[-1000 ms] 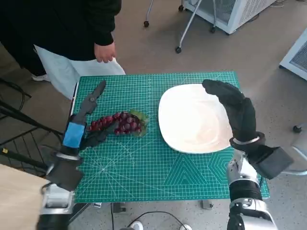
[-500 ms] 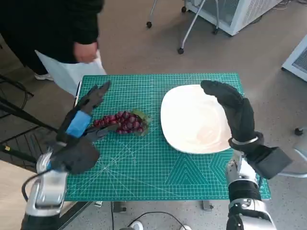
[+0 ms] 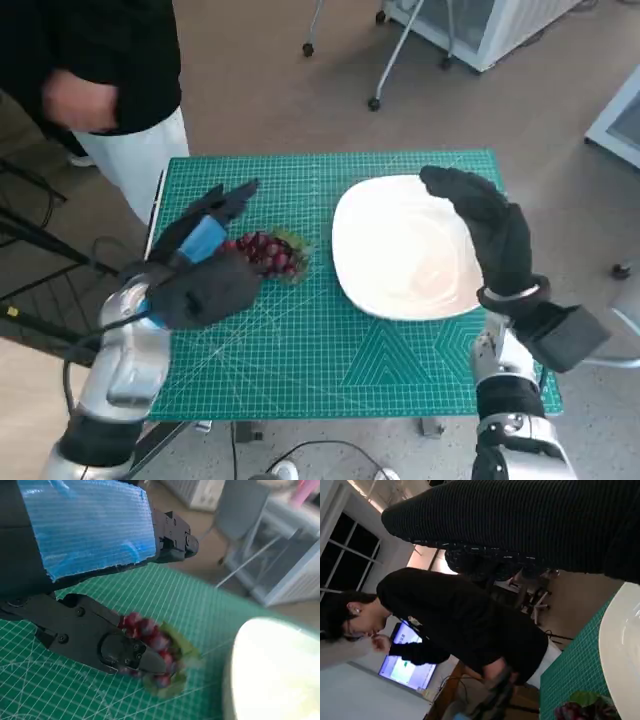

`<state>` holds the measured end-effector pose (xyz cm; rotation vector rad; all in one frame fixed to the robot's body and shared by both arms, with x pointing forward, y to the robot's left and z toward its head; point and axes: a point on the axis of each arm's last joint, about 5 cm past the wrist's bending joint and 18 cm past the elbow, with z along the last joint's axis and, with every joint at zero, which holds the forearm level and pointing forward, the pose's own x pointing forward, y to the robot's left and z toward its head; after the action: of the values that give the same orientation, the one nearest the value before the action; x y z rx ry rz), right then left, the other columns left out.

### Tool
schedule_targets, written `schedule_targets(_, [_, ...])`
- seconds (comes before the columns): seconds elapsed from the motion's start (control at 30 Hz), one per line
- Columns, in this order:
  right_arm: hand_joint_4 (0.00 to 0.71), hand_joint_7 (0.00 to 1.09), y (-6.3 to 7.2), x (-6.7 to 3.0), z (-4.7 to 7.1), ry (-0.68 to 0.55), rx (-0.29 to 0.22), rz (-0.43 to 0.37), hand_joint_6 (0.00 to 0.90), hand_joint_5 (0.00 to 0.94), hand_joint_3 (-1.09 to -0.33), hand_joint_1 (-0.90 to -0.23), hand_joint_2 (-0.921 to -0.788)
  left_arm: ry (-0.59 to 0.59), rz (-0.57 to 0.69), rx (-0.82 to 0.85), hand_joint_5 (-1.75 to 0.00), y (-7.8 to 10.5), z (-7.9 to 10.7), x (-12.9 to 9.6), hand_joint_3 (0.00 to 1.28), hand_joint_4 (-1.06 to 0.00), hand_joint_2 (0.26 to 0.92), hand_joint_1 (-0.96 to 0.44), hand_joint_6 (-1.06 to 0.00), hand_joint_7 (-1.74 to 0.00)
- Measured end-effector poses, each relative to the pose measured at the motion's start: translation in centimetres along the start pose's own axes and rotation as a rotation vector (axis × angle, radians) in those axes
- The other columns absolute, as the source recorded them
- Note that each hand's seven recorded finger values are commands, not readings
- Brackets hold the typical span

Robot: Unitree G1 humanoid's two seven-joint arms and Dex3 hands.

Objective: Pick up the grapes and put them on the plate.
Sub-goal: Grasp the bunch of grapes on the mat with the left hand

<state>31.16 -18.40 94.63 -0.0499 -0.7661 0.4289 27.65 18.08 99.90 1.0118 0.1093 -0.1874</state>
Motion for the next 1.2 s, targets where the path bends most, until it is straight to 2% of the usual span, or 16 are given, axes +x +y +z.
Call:
schedule_targets(0.7, [0.240,0.00,-0.1,-0.08,0.0,0.005,-0.004,-0.001,0.201,0.000,-0.551,-0.477,-0.921,0.166,-0.180,0.107,0.00,-1.0,0.3,4.2,0.00,-0.04,0.778,-0.35,-0.20,0.00])
schedule_targets(1.2, [0.241,0.00,-0.2,-0.07,0.0,0.008,-0.009,0.000,0.203,0.000,-0.549,-0.479,-0.921,0.274,-0.254,0.167,0.00,-2.3,-0.4,6.7,0.00,-0.04,0.771,-0.33,-0.21,0.00])
